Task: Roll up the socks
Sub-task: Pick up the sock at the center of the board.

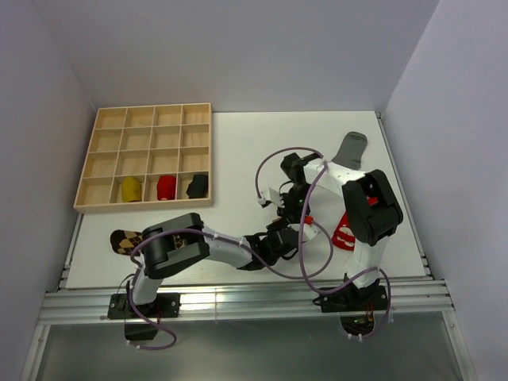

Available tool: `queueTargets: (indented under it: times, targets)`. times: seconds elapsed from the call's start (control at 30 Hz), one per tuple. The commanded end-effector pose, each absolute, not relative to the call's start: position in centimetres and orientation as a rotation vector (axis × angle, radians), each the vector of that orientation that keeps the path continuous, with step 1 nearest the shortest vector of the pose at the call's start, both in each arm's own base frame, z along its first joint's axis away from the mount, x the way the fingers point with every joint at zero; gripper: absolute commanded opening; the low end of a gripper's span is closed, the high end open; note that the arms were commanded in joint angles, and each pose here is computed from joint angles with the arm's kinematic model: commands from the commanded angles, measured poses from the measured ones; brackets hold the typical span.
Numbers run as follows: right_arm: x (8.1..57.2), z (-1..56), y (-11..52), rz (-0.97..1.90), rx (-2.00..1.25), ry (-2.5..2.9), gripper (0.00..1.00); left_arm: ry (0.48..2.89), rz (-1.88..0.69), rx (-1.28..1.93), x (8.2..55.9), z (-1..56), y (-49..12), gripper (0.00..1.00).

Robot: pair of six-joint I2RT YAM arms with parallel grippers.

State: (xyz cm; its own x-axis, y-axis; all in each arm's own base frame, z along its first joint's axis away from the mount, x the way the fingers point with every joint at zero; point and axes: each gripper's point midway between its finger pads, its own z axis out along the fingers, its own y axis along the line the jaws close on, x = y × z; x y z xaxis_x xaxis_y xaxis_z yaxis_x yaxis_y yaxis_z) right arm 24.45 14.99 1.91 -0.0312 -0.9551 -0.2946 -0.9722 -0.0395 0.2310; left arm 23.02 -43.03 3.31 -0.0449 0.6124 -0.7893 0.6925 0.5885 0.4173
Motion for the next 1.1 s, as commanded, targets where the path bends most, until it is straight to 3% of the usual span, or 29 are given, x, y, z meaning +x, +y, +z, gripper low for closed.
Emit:
queueTargets:
  times: [0.0, 0.13, 0.23, 0.27, 0.4, 0.47, 0.63, 0.83, 1.07]
  targets:
    - [21.5, 1.5, 13.8, 0.685, -2.249, 2.216, 0.26, 1.771, -0.1, 1.18, 23.1, 0.3, -43.4, 0.52]
    - [21.3, 1.5, 13.7, 0.693, -2.253, 2.217, 0.26, 1.794, -0.106, 1.184, 23.4, -0.4, -43.0, 0.33]
    - [21.2, 1.7, 13.8, 0.704, -2.255, 2.212, 0.27, 1.814, -0.104, 1.204, 23.1, -1.2, -42.8, 0.13]
    - [21.2, 1.7, 13.8, 0.704, -2.251, 2.218, 0.28, 1.819, -0.106, 1.204, 23.1, -1.4, -42.8, 0.0]
    - [21.4, 2.3, 14.3, 0.722, -2.21, 2.215, 0.38, 1.837, -0.145, 1.184, 22.7, -1.3, -42.7, 0.0]
    - [21.8, 3.2, 14.8, 0.752, -2.147, 2.216, 0.49, 1.835, -0.155, 1.165, 22.6, -0.9, -42.5, 0.0]
    - [24.6, 7.0, 15.4, 0.816, -1.934, 2.22, 0.59, 1.861, -0.197, 1.099, 22.4, -0.3, -42.3, 0.0]
    - [27.8, 13.4, 13.9, 0.896, -1.564, 2.234, 0.6, 1.93, -0.323, 0.935, 23.1, 1.4, -41.8, 0.0]
    - [32.3, 17.9, 10.6, 0.711, -1.172, 2.205, 0.61, 1.968, -0.423, 0.702, 26.0, 5.3, -39.5, 0.0]
